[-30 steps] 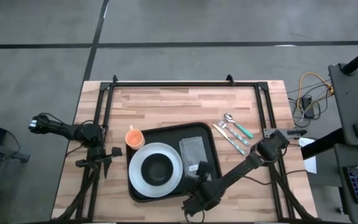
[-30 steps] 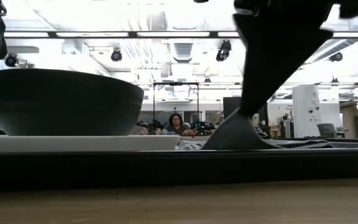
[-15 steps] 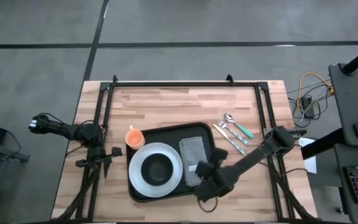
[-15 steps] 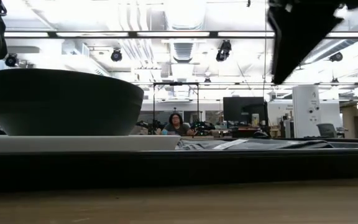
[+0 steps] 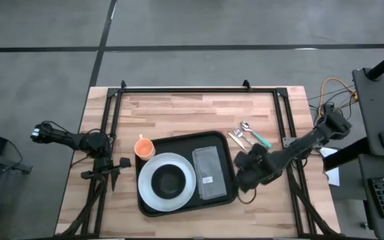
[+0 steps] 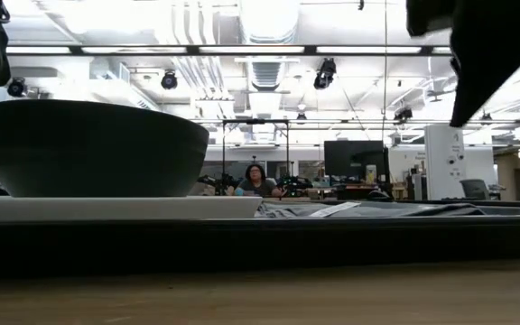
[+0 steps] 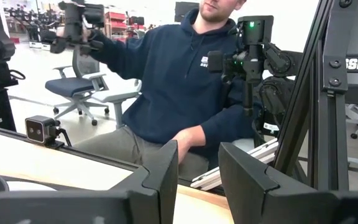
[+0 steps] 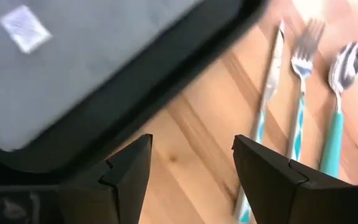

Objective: Set up tray
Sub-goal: Put the blue knife into the gray napkin on the black table tray

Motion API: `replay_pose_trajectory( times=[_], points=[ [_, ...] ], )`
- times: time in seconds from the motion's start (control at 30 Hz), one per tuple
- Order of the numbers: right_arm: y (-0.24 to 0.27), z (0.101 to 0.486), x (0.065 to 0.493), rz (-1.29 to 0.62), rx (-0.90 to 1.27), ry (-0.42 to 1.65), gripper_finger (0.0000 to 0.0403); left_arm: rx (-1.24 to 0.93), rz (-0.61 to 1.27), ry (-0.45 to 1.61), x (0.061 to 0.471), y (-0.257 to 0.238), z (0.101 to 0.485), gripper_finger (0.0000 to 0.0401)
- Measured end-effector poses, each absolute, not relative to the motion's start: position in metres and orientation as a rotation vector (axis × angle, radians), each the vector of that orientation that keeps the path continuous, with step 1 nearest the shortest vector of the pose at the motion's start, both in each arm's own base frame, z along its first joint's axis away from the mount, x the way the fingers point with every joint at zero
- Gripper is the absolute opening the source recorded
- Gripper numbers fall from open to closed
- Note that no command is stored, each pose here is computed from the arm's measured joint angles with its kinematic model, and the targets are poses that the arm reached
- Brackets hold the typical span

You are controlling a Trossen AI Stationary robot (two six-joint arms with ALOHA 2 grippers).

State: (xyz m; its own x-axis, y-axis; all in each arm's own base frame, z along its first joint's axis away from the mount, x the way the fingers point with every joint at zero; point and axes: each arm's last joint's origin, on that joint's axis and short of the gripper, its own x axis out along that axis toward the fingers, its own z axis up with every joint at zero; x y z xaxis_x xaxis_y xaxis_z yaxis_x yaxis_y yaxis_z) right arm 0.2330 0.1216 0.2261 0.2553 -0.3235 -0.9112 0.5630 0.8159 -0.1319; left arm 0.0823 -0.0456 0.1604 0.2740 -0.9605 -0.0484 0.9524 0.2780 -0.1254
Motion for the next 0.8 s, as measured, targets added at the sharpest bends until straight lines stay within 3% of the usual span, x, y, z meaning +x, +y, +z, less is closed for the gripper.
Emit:
replay_pose_trajectory(
  times=[0.37, 0.8],
  points=[
    [0.062, 0.207, 0.200, -0.713, 0.422, 1.258, 0.0215, -0.076, -1.288, 0.123, 0.082, -0.046, 0.160, 0.0098],
    [0.024, 0.194, 0.206, -0.647, 0.513, 1.233, 0.0215, -0.077, -1.288, 0.123, 0.082, -0.046, 0.160, 0.0098]
  ],
)
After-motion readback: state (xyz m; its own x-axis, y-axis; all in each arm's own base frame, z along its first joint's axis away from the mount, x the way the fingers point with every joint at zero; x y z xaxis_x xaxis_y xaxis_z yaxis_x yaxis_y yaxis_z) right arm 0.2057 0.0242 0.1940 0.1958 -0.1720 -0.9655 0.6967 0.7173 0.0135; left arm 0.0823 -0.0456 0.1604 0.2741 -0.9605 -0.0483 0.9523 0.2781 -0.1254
